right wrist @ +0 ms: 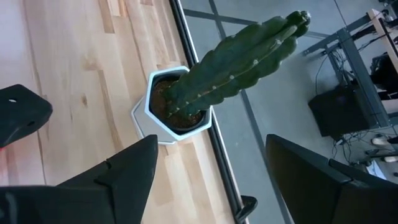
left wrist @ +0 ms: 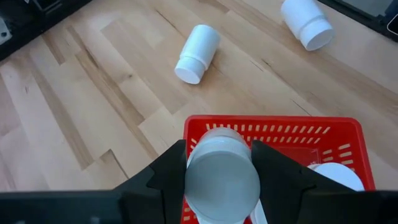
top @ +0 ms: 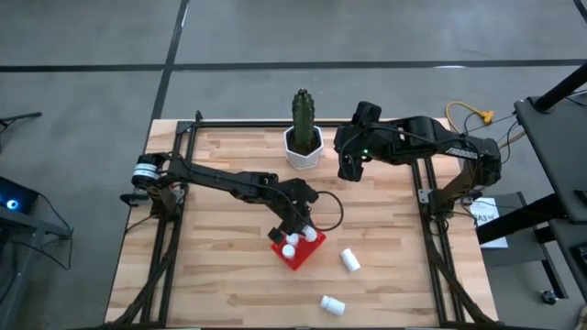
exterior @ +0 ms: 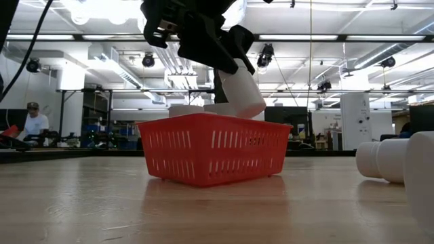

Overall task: Pick and place pill bottles into a basket
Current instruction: Put the white pill bottle into the red bin

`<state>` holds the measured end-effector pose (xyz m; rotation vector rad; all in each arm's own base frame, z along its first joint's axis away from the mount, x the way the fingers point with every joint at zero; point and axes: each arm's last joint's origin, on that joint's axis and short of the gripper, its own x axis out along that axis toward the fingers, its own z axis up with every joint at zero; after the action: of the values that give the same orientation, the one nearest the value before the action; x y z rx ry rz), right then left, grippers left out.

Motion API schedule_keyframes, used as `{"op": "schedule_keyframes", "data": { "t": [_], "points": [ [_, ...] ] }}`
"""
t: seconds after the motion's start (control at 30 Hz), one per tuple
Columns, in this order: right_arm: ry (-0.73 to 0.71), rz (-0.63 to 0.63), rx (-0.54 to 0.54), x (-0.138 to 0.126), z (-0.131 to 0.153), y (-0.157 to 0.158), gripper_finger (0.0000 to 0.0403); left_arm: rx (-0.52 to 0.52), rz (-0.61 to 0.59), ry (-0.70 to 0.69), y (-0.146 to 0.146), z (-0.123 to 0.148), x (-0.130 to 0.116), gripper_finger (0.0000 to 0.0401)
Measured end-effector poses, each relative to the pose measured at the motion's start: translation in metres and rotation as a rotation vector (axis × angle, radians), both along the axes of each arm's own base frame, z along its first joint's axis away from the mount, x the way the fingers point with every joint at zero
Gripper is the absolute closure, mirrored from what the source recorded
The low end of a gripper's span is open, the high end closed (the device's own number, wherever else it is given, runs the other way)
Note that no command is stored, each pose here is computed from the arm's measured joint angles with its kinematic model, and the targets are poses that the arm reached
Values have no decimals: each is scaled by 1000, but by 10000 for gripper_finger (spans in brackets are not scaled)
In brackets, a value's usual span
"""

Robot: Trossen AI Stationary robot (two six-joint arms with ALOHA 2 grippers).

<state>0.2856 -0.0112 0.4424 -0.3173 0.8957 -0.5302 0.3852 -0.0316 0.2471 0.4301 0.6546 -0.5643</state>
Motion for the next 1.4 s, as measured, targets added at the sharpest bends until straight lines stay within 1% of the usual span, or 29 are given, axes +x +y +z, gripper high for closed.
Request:
{"op": "schedule_keyframes", "data": {
  "t": [0.3, 0.5, 0.57, 0.67, 0.8, 0.87, 0.97, 1.03, 1.1, 1.23, 1.3, 1.4],
  "points": [
    [8, -3, -7, 0, 0, -4, 124, 0, 0, -6, 0, 1, 0, 261],
    [7, -15, -6, 0, 0, -6, 120, -4, -1, -70, 0, 8, 5, 261],
    [6, -18, -5, 0, 0, -7, 118, -12, -4, -97, -1, 17, 8, 261],
    [6, -22, -5, 0, 0, -8, 115, -36, -21, -124, -2, 37, 11, 261],
    [5, -24, -5, -1, 0, -9, 116, -32, -24, -58, -2, 75, 7, 261],
    [-3, -29, -4, -3, 2, -10, 118, -21, -17, -54, -1, 96, 4, 261],
    [-63, -53, -5, -12, 11, -13, 121, -4, -19, -54, 0, 123, -3, 261],
    [-127, -73, -15, -24, 23, -15, 124, 1, -17, -59, 0, 135, -7, 261],
    [-218, -78, -18, -39, 38, -16, 124, 3, -15, -65, 0, 139, -8, 261],
    [-378, -55, -32, -74, 64, -15, 121, 5, -14, -43, 0, 134, -8, 261],
    [-417, 7, -5, -91, 72, -12, 118, 7, -12, -33, 0, 129, -7, 261],
    [-453, 166, 85, -111, 77, -7, 115, 10, -10, -22, 0, 119, -4, 261]
  ]
}}
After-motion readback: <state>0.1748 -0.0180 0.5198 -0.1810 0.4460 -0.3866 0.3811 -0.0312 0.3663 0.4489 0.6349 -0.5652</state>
